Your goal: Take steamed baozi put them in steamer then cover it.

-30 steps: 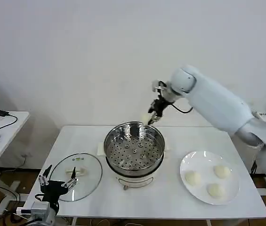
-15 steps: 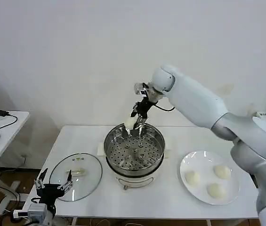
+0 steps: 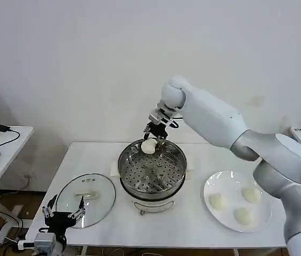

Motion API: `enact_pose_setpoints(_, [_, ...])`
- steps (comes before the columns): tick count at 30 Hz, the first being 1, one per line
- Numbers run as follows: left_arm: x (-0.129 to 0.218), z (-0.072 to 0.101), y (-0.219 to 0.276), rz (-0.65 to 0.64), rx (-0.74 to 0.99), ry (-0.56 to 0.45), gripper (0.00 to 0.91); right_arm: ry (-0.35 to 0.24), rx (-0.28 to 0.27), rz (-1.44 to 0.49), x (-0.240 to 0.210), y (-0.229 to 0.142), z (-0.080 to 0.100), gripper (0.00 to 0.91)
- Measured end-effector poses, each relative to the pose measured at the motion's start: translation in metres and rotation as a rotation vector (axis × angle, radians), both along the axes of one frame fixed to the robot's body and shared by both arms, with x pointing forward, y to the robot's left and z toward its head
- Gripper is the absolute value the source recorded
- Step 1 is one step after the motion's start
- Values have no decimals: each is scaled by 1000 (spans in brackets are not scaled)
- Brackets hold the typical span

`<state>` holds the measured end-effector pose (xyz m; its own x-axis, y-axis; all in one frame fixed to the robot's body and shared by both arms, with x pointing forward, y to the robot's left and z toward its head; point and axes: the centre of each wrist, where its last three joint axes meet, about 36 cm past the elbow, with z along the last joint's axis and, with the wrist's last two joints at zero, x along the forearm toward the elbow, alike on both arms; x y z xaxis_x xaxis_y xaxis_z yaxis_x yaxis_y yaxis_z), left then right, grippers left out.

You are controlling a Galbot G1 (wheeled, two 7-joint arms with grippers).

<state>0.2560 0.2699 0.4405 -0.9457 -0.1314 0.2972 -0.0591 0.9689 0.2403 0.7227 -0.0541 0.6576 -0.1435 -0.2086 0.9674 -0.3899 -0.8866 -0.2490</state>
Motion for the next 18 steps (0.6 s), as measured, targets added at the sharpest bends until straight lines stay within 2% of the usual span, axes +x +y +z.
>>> enact_pose_setpoints(8, [-1, -1, -2, 1, 9, 9, 907, -36, -71, 112, -3, 16, -17, 554])
enact_pose_setpoints(18, [-7, -1, -5, 4, 22, 19, 907, -35, -85, 162, -4, 33, -36, 554])
